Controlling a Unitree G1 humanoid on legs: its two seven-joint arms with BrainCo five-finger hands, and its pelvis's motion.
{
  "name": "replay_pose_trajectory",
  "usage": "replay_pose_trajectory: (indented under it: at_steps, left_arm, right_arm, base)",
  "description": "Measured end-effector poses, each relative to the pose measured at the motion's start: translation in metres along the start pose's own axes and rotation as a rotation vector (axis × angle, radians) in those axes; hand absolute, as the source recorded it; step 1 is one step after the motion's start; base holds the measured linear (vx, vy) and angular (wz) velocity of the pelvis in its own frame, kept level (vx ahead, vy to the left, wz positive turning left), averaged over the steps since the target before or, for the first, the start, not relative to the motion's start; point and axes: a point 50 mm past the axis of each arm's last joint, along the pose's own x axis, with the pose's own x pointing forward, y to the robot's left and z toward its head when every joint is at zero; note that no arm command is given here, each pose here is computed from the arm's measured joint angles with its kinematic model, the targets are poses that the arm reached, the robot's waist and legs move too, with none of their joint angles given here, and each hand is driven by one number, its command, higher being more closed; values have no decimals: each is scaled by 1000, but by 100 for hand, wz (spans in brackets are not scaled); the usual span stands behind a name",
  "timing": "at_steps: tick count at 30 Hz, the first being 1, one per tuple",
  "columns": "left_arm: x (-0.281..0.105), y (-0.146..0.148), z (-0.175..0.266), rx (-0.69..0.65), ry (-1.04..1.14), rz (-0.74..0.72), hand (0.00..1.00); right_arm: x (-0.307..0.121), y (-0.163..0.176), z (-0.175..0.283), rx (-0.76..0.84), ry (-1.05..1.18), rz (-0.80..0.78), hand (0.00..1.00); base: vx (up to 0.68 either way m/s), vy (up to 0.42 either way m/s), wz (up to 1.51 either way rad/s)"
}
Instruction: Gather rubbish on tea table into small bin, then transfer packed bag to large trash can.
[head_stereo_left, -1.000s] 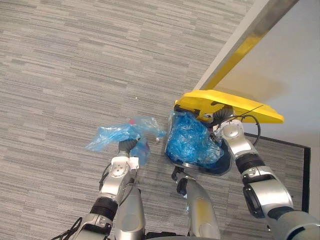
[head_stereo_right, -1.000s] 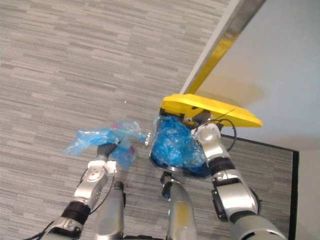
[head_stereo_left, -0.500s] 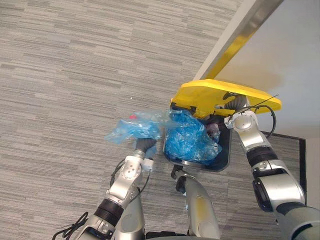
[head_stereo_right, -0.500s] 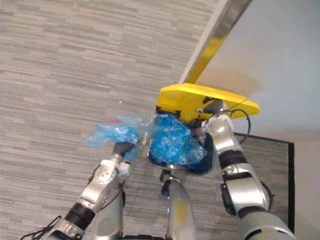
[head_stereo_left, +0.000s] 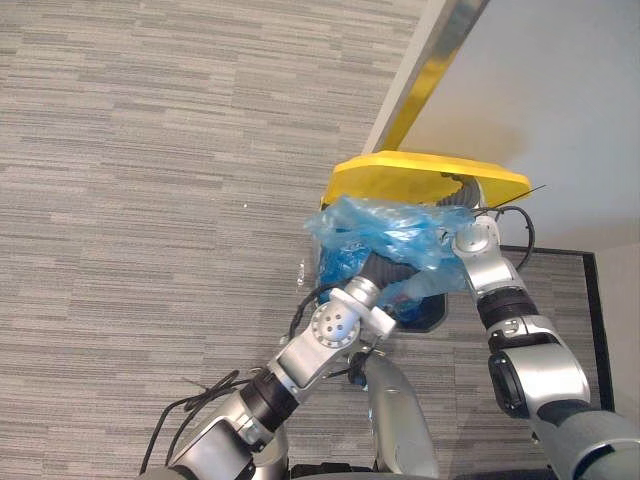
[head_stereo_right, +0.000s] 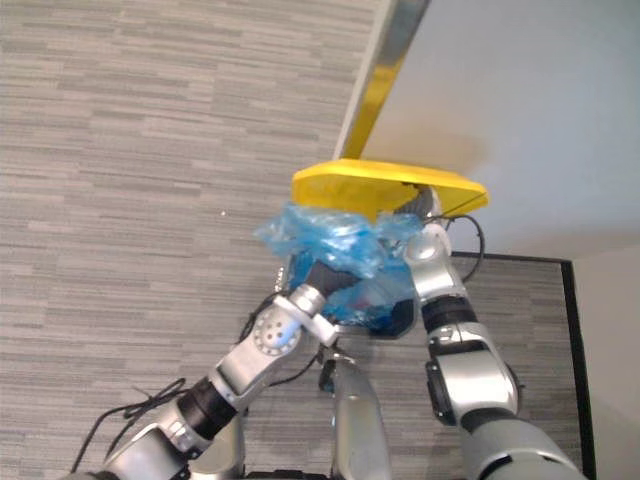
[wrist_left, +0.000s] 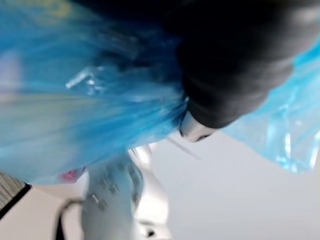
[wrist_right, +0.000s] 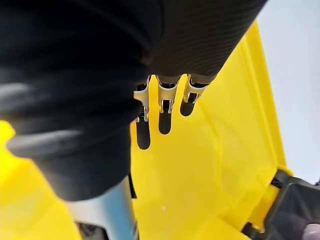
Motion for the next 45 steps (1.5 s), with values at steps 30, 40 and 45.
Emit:
replay_pose_trajectory:
  at_steps: [30,40,45]
  left_arm:
    - [5,133,-74,463,573,378,0]
    - [6,132,-71,472,559,395,0]
    - [10,128,-63,442,502,398,0]
  right_arm:
    - [-8,20,165,145,-520,93,0]
    - [-11,26,170,130,-541,135,0]
    - [-14,34,169,130,-538,162,0]
  base:
    - [-7,-25,-12]
    - [0,-2,-1]
    - [-7,-14,2]
